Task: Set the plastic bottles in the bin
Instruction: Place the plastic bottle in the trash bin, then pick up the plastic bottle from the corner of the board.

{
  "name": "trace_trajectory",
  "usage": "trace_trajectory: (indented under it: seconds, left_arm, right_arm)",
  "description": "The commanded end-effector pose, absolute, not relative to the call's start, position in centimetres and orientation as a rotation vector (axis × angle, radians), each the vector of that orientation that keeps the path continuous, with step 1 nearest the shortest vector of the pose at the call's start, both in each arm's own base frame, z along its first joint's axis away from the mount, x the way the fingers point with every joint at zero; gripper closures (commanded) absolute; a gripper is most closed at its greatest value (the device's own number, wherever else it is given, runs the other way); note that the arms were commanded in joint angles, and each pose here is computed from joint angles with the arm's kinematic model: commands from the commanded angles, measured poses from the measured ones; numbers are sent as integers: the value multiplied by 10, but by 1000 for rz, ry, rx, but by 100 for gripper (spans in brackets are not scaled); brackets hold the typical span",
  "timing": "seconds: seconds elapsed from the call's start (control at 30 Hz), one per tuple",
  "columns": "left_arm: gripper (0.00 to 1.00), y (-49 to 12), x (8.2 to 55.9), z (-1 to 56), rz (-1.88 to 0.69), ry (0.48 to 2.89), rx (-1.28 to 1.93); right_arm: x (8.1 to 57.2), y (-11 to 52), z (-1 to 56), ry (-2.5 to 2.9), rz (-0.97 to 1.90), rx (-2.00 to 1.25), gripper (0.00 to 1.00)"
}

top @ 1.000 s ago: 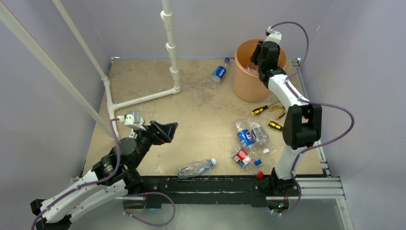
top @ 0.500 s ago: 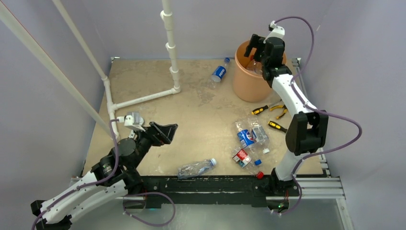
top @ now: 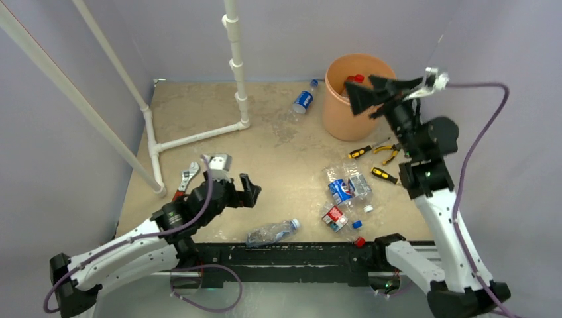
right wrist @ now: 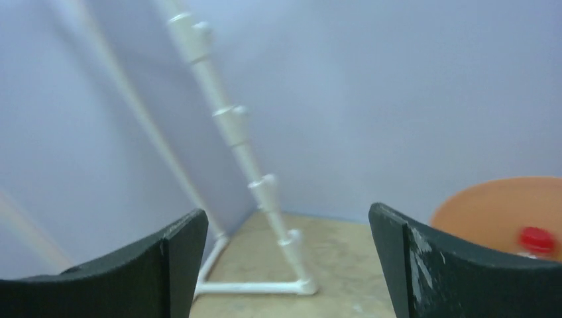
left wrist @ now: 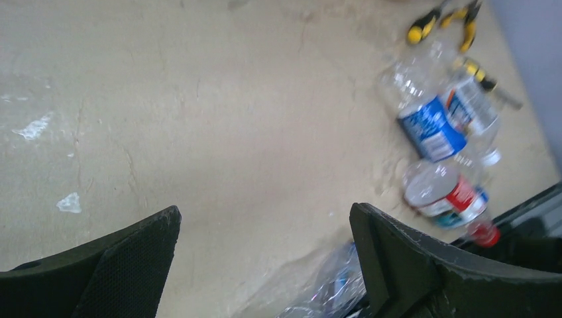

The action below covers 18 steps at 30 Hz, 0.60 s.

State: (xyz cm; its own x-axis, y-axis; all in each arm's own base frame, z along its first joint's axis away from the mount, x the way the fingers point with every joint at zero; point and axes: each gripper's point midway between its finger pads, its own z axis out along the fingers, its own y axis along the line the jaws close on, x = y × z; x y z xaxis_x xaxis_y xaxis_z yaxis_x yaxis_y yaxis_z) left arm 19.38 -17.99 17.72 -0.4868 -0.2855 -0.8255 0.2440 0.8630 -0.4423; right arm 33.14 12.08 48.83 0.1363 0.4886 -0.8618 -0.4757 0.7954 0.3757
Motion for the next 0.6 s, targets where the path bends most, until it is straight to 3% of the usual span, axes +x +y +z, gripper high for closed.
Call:
trace_trajectory:
  seconds: [0.0, 0.13, 0.37, 0.57]
  left_arm:
    - [1, -216, 173, 164, -679, 2111, 303]
    - [1, -238, 162, 156, -682, 2221, 512]
    - [1, -266, 139, 157, -781, 2245, 821]
    - [1, -289, 128, 115, -857, 2333, 798]
  right_arm:
    - [283, 191, 401, 1425, 978, -253, 5]
    - [251, 217, 336, 1568, 1062, -325, 7]
    - [220, 209, 262, 1642, 1119, -276, 7]
    - [214, 200, 230, 1679, 1080, -264, 6]
